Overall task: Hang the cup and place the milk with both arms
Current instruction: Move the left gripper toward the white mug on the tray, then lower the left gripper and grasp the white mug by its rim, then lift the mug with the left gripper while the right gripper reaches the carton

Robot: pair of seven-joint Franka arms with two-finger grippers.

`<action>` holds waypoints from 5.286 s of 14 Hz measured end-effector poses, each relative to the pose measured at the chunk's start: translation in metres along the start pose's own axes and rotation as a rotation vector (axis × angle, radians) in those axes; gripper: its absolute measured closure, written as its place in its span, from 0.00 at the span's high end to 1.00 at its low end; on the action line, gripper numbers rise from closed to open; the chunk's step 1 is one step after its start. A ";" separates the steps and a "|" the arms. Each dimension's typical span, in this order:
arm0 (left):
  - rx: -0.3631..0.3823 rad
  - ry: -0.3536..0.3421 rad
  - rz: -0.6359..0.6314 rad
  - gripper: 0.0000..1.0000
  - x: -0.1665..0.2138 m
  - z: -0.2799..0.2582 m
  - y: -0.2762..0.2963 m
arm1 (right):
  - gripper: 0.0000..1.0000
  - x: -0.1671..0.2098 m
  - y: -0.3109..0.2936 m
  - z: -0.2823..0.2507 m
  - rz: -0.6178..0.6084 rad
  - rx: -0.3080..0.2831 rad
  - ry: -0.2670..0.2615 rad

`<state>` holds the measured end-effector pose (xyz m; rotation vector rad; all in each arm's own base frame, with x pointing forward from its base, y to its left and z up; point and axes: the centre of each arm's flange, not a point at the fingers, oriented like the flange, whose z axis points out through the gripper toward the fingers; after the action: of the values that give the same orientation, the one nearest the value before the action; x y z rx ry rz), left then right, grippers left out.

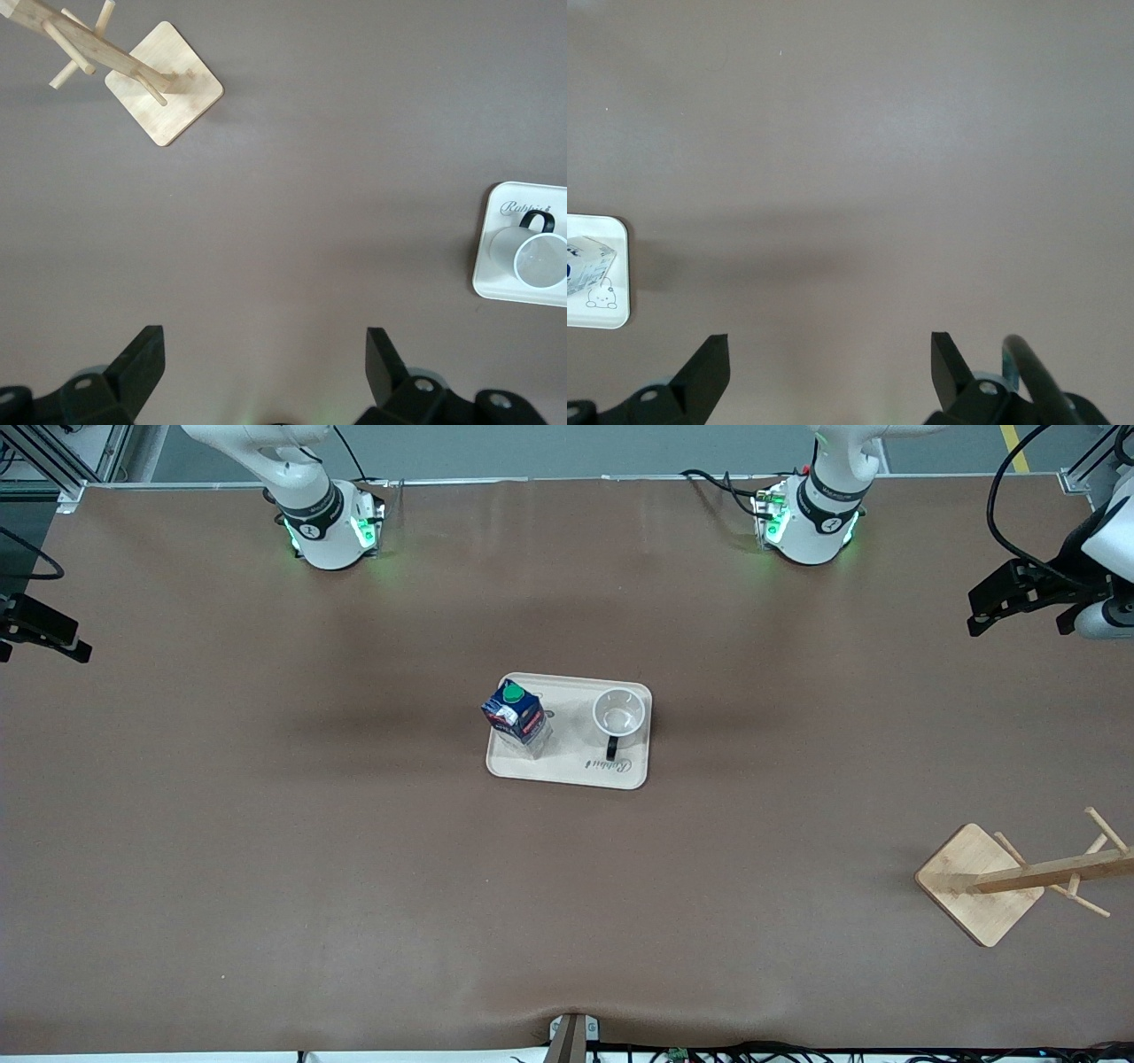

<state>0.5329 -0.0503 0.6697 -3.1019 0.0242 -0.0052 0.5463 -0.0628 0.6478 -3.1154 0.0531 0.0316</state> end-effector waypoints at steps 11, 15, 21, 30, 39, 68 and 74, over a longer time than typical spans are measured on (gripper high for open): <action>0.004 -0.058 0.076 1.00 0.004 0.028 0.043 | 1.00 0.000 0.000 0.000 0.000 0.000 0.000; -0.001 -0.062 0.063 1.00 0.013 0.070 0.108 | 1.00 0.000 0.000 0.000 -0.001 0.000 0.000; -0.042 -0.044 0.101 1.00 -0.009 0.175 0.239 | 1.00 0.001 -0.001 0.001 -0.001 0.000 0.001; -0.005 -0.076 0.203 1.00 -0.055 0.336 0.376 | 1.00 0.009 -0.002 0.013 -0.003 -0.001 -0.018; -0.022 -0.068 0.220 0.69 -0.043 0.418 0.383 | 1.00 0.018 -0.003 0.016 -0.006 -0.005 0.014; 0.030 0.021 0.281 0.07 0.085 0.113 0.076 | 1.00 0.028 -0.268 0.199 0.246 -0.026 -0.161; 0.028 -0.019 0.405 0.07 0.091 0.120 -0.076 | 1.00 -0.027 -0.385 0.214 0.377 -0.025 -0.096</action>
<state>0.6252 0.0288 0.5528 -3.0067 0.6412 0.0358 0.5282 0.3280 0.4438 -3.0723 0.6395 0.1892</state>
